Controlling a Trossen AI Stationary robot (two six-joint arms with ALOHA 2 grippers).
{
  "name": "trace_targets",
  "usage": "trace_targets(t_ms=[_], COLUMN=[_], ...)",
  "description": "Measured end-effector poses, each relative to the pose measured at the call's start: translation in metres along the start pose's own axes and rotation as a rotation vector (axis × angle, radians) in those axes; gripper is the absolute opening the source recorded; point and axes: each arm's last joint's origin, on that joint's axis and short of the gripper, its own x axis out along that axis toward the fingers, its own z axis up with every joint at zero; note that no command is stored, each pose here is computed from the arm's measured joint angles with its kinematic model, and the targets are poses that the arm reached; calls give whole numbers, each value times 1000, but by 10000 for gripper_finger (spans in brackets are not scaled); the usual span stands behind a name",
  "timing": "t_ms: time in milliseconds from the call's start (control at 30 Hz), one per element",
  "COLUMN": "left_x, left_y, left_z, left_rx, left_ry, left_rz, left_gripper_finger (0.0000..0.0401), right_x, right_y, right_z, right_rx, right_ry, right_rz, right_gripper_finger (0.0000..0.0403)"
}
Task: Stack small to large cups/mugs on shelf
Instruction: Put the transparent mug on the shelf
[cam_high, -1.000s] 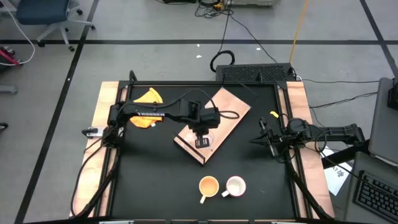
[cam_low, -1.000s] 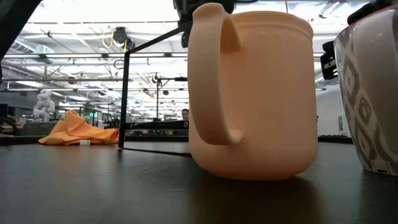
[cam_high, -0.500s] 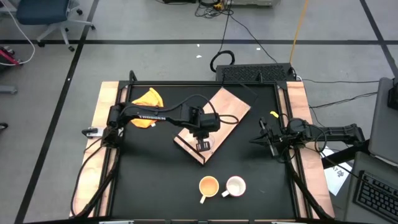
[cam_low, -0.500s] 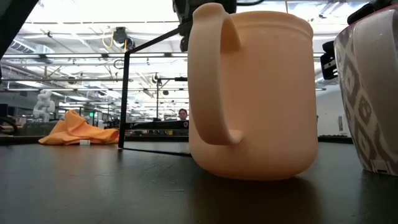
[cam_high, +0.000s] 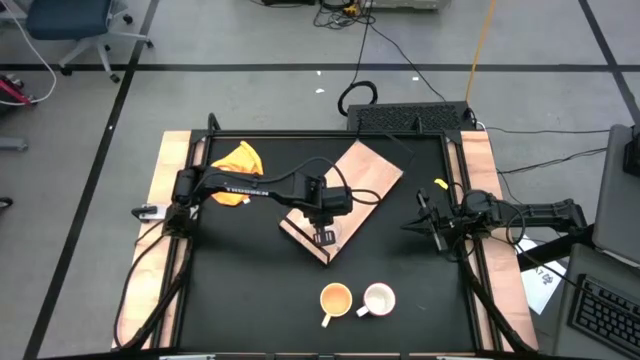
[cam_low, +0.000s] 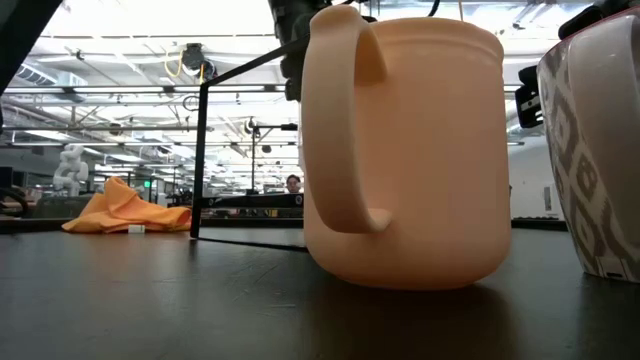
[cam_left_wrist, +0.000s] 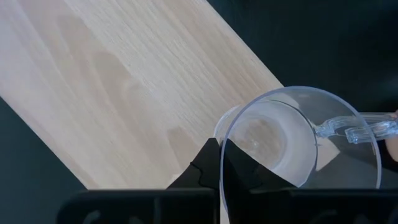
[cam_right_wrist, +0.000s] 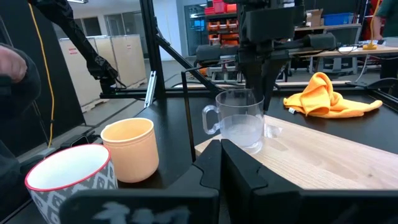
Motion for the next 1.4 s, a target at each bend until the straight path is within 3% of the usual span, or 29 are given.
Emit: trace_targets(t_ms=[333,1100,1400], left_x=[0,1,1], left_y=[0,-4,-6], left_z=[1,2,0], left_rx=[-20,-304,-320], left_ry=[-17,-28,-25], left_rz=[-2,-10,46], left_gripper_finger=[1,1,1], right_x=[0,0,0], right_y=[0,0,0], right_z=[0,0,0], right_rx=[0,24,26], right_ry=[0,0,0], right_rz=[0,0,0], right_gripper_finger=[0,0,0])
